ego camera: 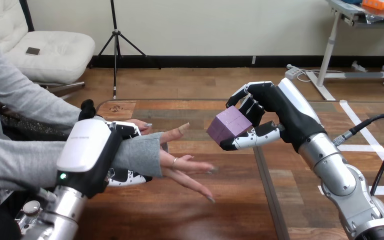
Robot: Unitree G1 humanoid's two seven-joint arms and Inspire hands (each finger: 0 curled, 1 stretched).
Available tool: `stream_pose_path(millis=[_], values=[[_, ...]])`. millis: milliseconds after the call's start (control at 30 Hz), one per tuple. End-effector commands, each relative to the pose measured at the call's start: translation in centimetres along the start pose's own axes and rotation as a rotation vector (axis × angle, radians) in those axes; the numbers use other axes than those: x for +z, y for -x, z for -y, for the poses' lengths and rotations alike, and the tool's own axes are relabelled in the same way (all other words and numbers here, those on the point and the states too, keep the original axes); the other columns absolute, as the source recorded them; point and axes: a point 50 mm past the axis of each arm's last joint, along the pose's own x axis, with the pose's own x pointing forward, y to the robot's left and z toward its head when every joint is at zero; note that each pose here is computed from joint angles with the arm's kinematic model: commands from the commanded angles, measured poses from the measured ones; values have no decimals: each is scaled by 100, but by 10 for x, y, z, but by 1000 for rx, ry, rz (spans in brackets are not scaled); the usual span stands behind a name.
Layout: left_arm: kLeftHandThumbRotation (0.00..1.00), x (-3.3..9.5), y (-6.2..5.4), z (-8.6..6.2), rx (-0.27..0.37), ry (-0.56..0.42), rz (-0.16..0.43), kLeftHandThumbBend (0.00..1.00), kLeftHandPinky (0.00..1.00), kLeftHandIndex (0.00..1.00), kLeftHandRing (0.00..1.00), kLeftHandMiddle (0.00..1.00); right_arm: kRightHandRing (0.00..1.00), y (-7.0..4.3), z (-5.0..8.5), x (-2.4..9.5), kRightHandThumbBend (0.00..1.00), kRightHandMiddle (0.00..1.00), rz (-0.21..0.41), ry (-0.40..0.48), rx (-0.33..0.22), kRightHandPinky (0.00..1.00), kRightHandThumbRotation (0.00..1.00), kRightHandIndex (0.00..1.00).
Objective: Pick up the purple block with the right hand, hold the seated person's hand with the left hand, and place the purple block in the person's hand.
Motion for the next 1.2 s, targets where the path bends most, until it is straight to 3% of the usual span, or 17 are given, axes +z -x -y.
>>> stream_pose_path(millis=[0, 433, 1167], values=[[0, 19, -28, -25, 56, 64, 130, 83, 23, 34, 27, 32, 37, -22, 18, 33, 81, 40, 128, 38, -41, 35, 0, 43], [0, 15, -28, -33, -59, 90, 111, 82, 25, 36, 30, 34, 37, -23, 17, 36, 81, 40, 140, 32, -28, 35, 0, 43], [0, 13, -29, -37, -99, 99, 95, 83, 26, 37, 31, 35, 37, -26, 12, 44, 80, 40, 173, 9, 8, 35, 0, 42]])
